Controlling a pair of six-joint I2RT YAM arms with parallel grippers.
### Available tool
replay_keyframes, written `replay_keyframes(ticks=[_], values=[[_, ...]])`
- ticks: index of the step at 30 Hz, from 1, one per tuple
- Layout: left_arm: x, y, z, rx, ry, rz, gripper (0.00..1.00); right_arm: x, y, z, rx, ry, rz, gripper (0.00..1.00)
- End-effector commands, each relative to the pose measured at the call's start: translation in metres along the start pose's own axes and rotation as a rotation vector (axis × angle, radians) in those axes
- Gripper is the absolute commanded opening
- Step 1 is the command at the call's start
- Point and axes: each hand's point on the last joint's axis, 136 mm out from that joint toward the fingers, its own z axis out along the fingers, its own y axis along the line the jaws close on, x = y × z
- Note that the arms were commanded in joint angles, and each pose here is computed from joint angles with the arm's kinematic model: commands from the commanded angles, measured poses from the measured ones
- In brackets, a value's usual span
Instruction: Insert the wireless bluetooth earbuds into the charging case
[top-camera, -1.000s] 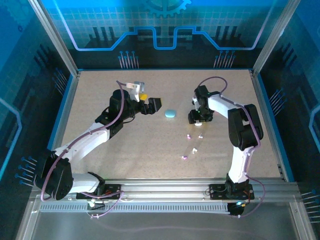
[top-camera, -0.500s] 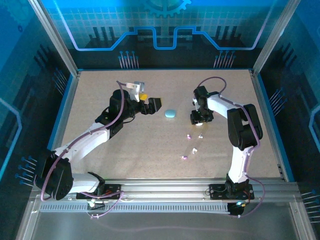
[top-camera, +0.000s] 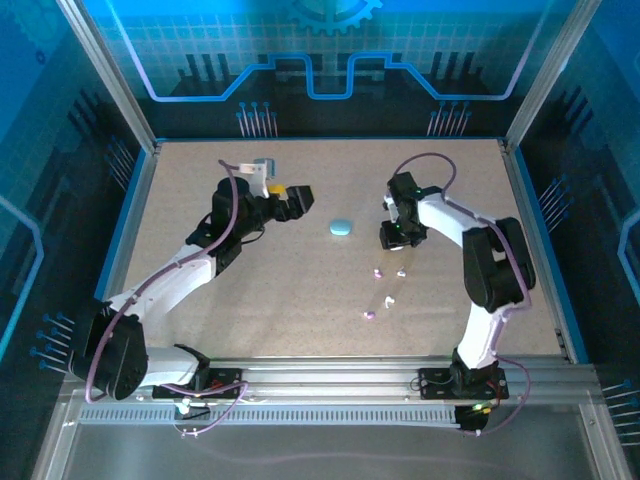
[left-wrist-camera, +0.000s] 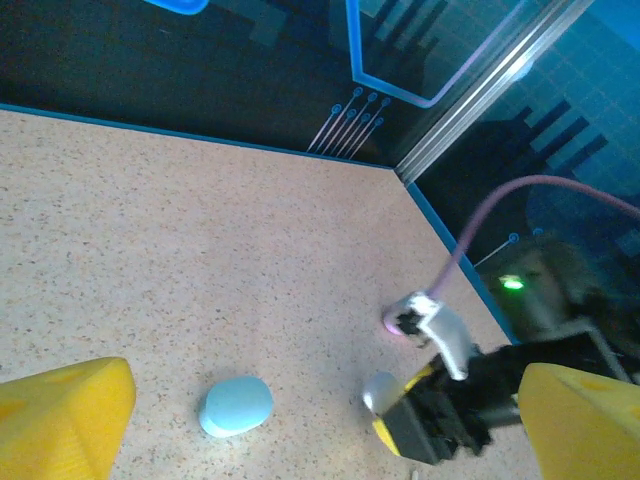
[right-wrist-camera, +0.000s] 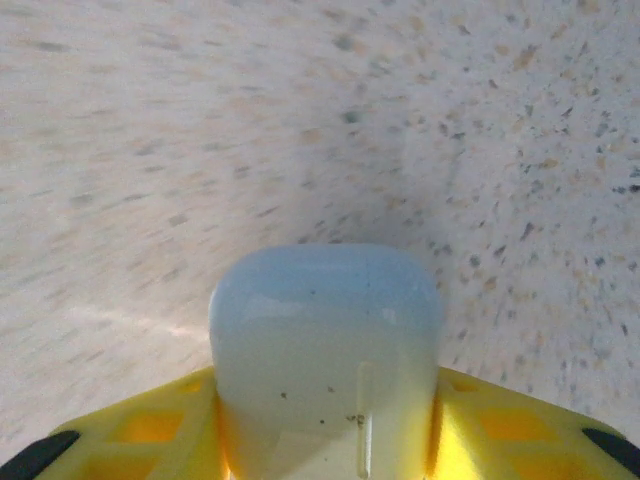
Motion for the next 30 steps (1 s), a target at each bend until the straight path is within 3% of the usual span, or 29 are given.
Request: replay_keyframes(ticks=[1,8,12,16,30], values=[[-0.013,-0.013,-0.007,0.067,-0.025,-0.029,0.99,-0.037,0.035,-0.075,-0.131,-0.276,-0.084,0.46],[-0.009,-0.05,0.0,0.26,0.081,-0.001,0.92,-0.052,0.087,-0.183,-0.185,-0.68,-0.423,0.46],[-0.002,-0.071,0.004,0.372,0.159,-0.016,0.86,-0.046,0.113,-0.21,-0.135,-0.817,-0.653,0.46],[0.002,-0.093,0.0,0.473,0.189,0.016,0.84,-0.038,0.129,-0.217,-0.083,-0.867,-0.811,0.46],[0.031,-0.131,0.0,0.576,0.333,0.103,0.74,-0.032,0.143,-0.231,-0.079,-0.946,-0.894,0.46]])
